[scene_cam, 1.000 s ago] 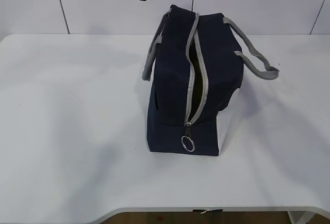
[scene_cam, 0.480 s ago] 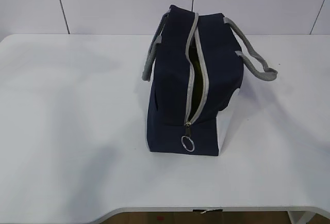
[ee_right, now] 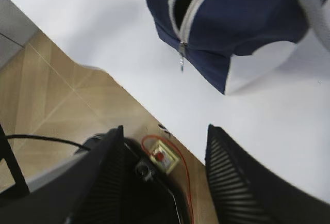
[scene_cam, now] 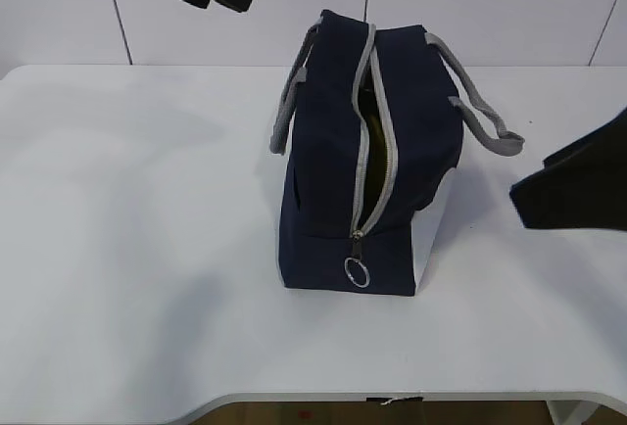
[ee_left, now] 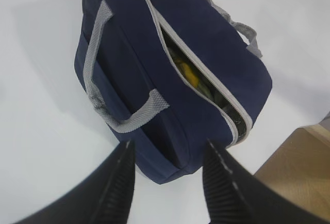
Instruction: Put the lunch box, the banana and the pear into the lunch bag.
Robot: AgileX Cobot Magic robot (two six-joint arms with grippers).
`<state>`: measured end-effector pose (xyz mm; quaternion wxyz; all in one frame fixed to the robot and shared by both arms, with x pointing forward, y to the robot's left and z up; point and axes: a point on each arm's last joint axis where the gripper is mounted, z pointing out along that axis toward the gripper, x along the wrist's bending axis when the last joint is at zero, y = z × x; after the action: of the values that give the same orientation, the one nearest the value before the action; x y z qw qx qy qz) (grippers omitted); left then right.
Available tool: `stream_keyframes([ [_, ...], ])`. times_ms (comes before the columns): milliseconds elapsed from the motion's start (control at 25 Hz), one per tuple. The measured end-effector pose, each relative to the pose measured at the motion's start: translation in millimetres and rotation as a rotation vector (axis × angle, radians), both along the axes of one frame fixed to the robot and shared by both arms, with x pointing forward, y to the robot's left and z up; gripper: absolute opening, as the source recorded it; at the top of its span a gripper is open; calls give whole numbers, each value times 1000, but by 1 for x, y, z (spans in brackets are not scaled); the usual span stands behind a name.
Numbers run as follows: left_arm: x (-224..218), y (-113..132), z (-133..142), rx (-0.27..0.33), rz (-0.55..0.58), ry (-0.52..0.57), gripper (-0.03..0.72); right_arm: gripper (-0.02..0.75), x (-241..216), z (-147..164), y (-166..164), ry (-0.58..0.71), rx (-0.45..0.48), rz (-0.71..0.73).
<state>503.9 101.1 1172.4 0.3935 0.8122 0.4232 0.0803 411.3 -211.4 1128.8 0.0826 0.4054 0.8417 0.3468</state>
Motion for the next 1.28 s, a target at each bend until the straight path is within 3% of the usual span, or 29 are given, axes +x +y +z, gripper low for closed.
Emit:
stream_keyframes([
  [360, 0, 0, 0, 10, -9, -5, 320, 412, -12, -64, 9, -112, 143, 106],
  [520, 0, 0, 0, 11, -9, -6, 319, 412, -12, -85, 8, -183, 179, 78],
  [840, 0, 1, 0, 19, -9, -12, 316, 412, 6, -117, 14, -246, 115, 182],
  [1000, 1, 1, -1, 27, -8, -16, 314, 412, 19, -131, 18, -188, 152, 139],
  [1280, 1, 2, -1, 33, -7, -20, 309, 412, 44, -159, 26, -202, 179, 127],
])
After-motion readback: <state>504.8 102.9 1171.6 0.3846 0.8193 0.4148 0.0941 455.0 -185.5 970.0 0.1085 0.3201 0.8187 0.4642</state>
